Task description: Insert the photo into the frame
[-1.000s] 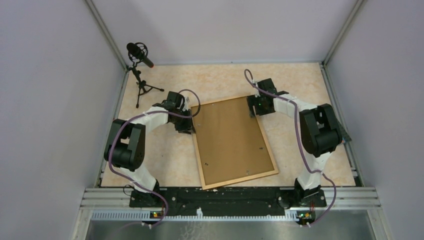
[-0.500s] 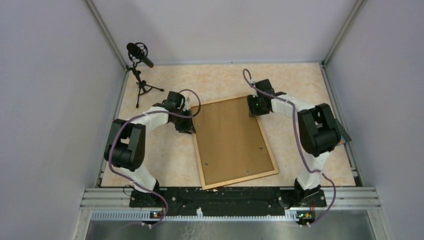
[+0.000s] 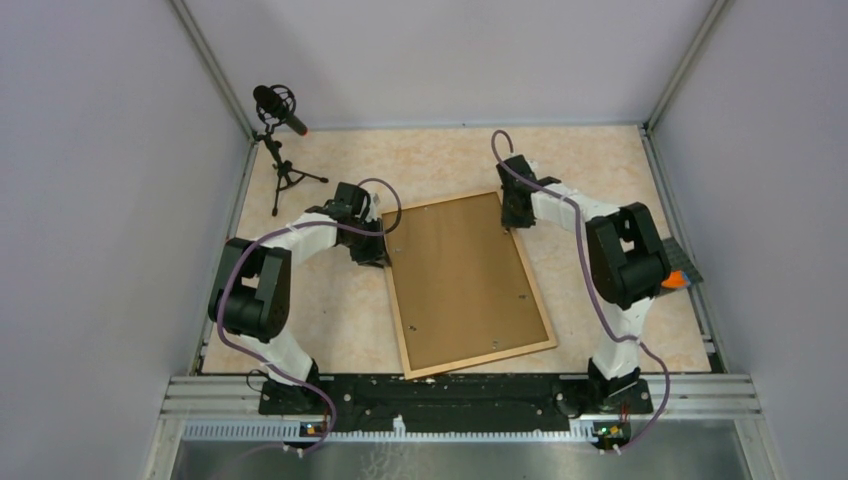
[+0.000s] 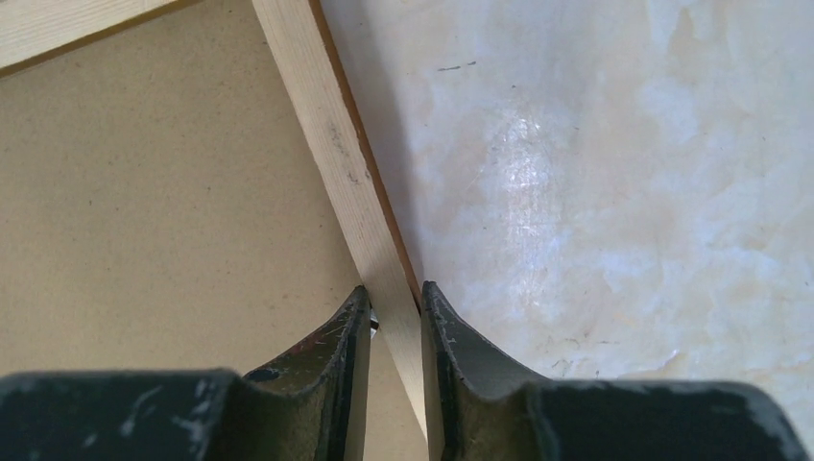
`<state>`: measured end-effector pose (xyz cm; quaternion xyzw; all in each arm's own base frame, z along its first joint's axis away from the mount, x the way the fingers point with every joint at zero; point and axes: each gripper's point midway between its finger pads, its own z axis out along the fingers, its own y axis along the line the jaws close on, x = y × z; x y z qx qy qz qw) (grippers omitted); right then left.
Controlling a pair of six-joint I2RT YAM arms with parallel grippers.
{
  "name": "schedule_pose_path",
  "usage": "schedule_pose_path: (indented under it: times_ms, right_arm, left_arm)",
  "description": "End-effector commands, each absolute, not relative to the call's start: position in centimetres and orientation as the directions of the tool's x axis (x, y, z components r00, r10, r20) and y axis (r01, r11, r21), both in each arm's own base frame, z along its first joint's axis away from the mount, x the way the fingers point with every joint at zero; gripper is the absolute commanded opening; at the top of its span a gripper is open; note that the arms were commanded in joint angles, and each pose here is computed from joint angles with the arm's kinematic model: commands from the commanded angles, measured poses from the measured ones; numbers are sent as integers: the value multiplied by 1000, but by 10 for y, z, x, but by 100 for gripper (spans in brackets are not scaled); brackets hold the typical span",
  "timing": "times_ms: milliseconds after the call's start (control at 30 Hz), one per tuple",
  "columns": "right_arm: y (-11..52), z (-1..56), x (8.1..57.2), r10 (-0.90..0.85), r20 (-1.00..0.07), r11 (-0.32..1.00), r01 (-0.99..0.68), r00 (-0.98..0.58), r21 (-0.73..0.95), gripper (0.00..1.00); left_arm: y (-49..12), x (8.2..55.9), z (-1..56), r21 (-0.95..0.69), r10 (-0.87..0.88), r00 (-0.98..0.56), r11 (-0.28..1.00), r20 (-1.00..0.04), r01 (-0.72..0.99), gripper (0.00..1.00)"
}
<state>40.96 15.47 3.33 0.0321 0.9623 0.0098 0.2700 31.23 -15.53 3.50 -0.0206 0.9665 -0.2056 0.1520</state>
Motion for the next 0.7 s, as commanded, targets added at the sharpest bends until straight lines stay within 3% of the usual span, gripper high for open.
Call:
schedule_pose_path:
  times_ms: [0, 133, 200, 367, 500, 567, 667]
  right_arm:
    - [158, 7, 367, 164, -404, 981, 191, -900, -28, 1]
    - [176, 8, 368, 302, -408, 951, 304, -862, 61, 0]
    - [178, 14, 370, 303, -465, 946, 322, -832, 42, 0]
    - [174, 20, 371, 126, -493, 978, 192, -861, -87, 32]
    - [163, 12, 358, -12, -437, 983, 69, -899, -168, 35]
    - [162, 11, 353, -46, -409, 987, 22, -911, -160, 48]
    - [161, 10, 350, -70, -381, 991, -21, -922, -133, 51]
  left_arm:
    - [-141, 316, 27, -326, -106, -949, 945, -297, -3, 29]
    - [-141, 317, 30, -332, -104, -946, 943, -306, 4, 31]
    - [-142, 317, 32, -337, -100, -943, 942, -317, 13, 32]
    - [-142, 316, 33, -335, -95, -942, 942, -321, 19, 33]
    - [-141, 317, 33, -331, -95, -942, 944, -321, 18, 32]
    - [-141, 317, 33, -331, -97, -943, 943, -319, 15, 31]
    - [-140, 316, 32, -328, -96, -943, 945, -317, 14, 31]
